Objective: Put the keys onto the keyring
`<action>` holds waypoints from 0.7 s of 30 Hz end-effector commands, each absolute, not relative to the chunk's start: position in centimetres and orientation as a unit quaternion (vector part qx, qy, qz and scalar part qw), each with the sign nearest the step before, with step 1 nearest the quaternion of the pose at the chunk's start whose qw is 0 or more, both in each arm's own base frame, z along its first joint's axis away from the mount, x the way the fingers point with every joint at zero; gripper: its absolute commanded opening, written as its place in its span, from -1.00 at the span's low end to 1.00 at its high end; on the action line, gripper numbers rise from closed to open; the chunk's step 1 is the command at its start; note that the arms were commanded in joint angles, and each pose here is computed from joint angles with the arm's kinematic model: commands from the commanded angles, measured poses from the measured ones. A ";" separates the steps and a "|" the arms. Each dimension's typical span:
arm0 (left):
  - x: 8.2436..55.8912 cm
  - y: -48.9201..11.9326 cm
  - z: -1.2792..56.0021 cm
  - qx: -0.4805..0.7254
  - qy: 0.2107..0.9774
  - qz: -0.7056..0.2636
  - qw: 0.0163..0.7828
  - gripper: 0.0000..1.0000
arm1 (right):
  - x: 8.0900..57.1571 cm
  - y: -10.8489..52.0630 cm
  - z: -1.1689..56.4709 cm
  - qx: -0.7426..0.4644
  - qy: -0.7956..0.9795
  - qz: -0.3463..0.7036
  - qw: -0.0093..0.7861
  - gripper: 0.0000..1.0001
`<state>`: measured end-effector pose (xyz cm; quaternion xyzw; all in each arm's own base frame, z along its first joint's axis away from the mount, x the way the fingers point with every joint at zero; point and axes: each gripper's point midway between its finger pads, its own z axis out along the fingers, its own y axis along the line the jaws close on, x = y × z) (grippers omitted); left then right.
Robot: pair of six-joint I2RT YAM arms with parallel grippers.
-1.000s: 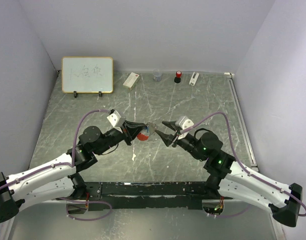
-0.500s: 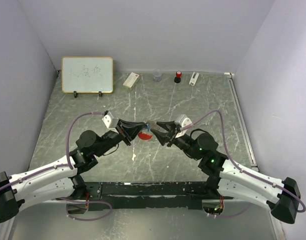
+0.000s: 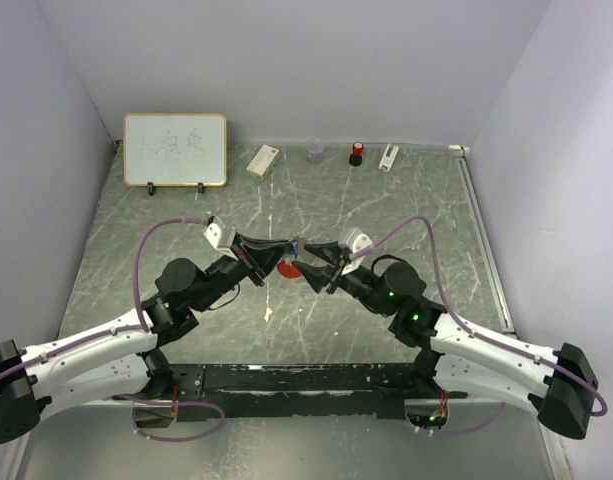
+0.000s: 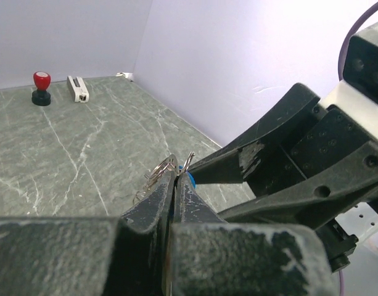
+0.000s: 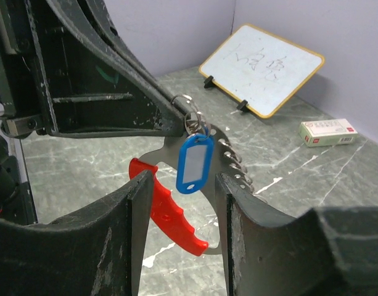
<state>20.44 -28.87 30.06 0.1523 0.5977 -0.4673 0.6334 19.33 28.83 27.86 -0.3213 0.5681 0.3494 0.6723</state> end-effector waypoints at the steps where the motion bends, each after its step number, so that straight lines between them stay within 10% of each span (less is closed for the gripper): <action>1: 21.0 -28.7 33.1 0.122 0.575 -0.484 0.649 -0.87 | 19.4 29.5 29.5 -0.323 0.552 0.353 0.683 -0.10; 21: 20.8 -29.4 32.8 0.129 0.577 -0.494 0.638 -0.87 | 21.6 29.4 30.0 -0.304 0.556 0.308 0.710 -0.66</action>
